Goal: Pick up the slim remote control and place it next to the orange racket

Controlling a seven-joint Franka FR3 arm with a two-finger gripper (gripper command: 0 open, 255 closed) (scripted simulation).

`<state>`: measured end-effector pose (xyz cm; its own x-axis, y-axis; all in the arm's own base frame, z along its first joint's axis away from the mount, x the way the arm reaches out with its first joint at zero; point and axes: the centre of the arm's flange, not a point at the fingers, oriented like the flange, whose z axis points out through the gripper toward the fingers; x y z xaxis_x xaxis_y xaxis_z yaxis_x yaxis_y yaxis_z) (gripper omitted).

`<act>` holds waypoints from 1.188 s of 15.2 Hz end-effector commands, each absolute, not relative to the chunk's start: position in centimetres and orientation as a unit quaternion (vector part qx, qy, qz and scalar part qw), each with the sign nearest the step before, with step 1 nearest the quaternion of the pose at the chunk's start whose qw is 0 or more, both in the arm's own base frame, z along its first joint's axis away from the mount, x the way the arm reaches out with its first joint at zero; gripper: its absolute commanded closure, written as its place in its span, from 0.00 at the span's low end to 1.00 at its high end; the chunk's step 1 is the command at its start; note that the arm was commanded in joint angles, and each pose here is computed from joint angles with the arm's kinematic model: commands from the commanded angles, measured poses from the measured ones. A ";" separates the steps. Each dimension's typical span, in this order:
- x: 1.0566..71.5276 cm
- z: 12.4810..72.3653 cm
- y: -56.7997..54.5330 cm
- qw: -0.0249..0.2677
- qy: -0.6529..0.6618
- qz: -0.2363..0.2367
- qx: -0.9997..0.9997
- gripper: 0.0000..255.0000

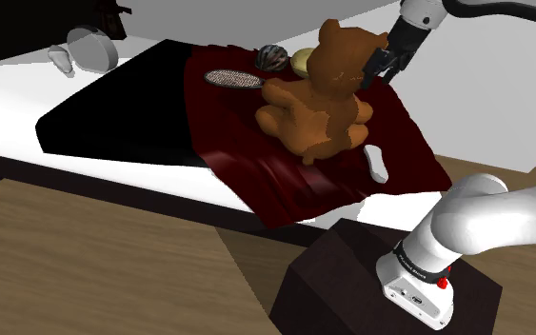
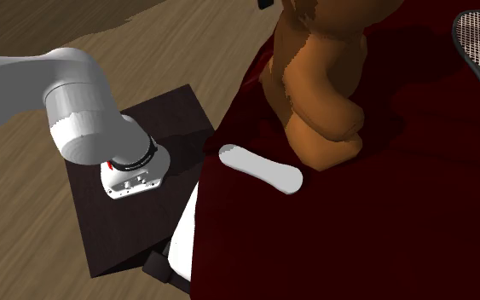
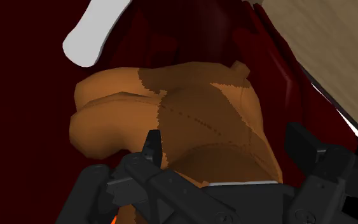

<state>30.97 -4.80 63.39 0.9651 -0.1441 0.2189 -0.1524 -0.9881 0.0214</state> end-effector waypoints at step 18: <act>30.8 45.6 -17.7 0.013 -0.306 0.035 0.951 0.00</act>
<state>31.11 -16.70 46.68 0.8266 -0.5567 0.0827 -0.5587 -0.8294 0.0022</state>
